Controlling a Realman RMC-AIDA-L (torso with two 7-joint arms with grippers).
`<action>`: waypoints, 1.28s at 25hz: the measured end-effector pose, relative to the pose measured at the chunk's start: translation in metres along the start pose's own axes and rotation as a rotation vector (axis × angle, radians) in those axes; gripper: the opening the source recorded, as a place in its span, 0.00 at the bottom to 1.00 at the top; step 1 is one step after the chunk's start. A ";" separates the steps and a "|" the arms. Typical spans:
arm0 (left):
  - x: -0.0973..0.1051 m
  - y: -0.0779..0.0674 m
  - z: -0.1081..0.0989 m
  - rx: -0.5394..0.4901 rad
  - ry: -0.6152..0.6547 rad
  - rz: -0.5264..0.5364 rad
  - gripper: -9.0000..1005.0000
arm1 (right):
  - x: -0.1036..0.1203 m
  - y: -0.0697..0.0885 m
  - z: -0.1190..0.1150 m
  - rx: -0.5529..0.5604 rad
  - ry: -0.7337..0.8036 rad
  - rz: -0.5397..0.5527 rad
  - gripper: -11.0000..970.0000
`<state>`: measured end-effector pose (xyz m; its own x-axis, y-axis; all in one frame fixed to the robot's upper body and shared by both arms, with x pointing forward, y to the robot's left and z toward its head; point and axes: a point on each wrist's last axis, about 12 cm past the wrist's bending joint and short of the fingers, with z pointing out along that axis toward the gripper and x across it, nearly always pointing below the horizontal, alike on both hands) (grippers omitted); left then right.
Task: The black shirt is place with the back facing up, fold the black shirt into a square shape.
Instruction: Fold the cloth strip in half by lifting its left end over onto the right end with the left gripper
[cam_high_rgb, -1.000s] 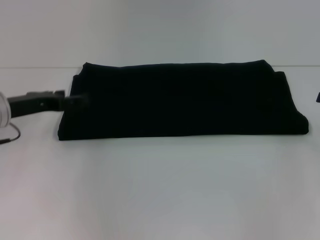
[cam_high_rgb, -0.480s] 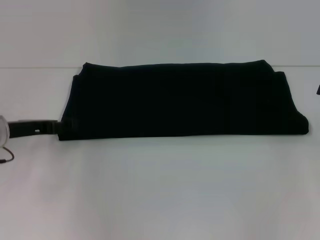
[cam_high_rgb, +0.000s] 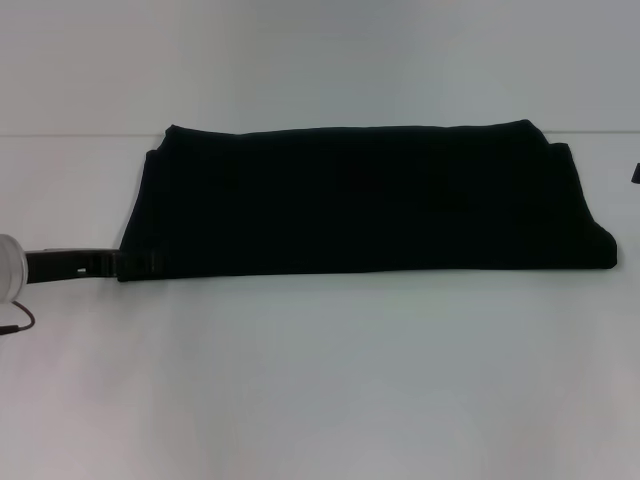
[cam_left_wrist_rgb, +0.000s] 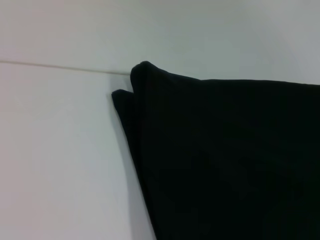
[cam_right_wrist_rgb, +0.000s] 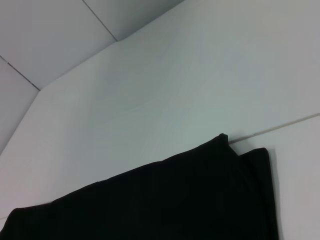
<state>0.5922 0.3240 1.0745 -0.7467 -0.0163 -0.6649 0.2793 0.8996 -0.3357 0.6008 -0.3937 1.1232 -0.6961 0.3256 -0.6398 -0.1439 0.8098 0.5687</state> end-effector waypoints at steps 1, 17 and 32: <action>0.000 0.000 0.000 0.001 0.004 0.002 0.87 | 0.000 0.000 0.000 0.000 0.000 0.000 0.76; -0.001 -0.005 0.005 -0.007 0.047 0.068 0.64 | 0.000 0.000 0.000 -0.002 0.002 0.001 0.76; -0.005 -0.001 0.004 -0.036 0.039 0.079 0.29 | 0.006 -0.005 0.000 0.046 0.063 -0.006 0.76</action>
<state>0.5981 0.3210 1.0756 -0.7460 0.0720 -0.6620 0.3174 0.9124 -0.2585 0.5971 -0.3959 1.1165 -0.7383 0.2902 -0.6088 -0.1173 0.8336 0.5397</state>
